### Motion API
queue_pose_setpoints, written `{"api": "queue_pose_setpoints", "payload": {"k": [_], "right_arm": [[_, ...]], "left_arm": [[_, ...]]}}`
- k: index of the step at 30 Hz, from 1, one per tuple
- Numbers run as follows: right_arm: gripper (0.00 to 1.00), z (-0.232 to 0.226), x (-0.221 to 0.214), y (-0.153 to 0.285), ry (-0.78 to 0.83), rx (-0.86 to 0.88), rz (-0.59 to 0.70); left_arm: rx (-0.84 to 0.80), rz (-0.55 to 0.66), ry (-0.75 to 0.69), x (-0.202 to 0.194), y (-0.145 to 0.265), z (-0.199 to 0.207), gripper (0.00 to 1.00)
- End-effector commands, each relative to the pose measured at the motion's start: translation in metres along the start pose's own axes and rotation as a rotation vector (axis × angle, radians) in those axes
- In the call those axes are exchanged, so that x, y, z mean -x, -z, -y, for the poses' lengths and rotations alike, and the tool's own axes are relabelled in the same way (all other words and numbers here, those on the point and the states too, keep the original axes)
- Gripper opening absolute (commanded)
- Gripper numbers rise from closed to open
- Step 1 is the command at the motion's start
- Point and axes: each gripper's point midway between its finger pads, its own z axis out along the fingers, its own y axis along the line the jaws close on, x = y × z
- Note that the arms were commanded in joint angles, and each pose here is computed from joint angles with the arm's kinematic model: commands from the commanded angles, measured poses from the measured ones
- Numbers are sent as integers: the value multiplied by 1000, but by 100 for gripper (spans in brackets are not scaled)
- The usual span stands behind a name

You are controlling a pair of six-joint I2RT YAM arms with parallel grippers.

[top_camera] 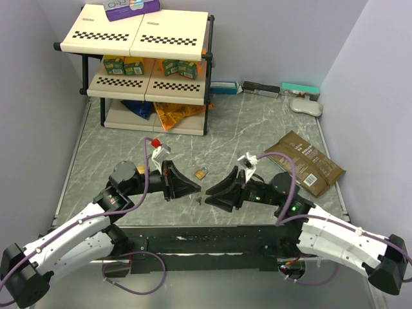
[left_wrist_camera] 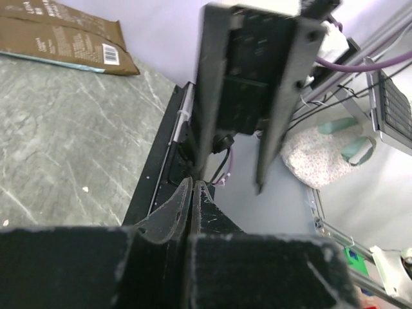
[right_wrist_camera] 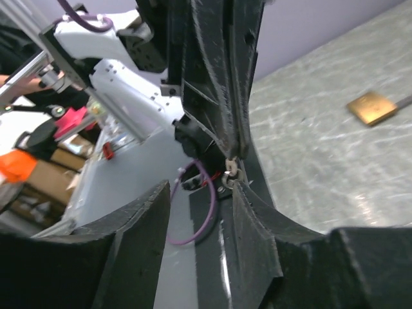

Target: Unlock with the key

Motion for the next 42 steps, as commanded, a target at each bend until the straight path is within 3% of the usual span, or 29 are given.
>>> {"api": "queue_pose_setpoints", "payload": {"k": [1,35,42], "right_arm": [[48,-17,14,-8,-10,93,25],[26,-8,14,-24,-14,98,30],[16,-7,11,-25,-24,108,24]], "left_arm": [[-94,26,-89,8,3,20,1],[-157,-3,-74,5,-1,26,1],[-157,8,-76,9,-3,26,1]]}}
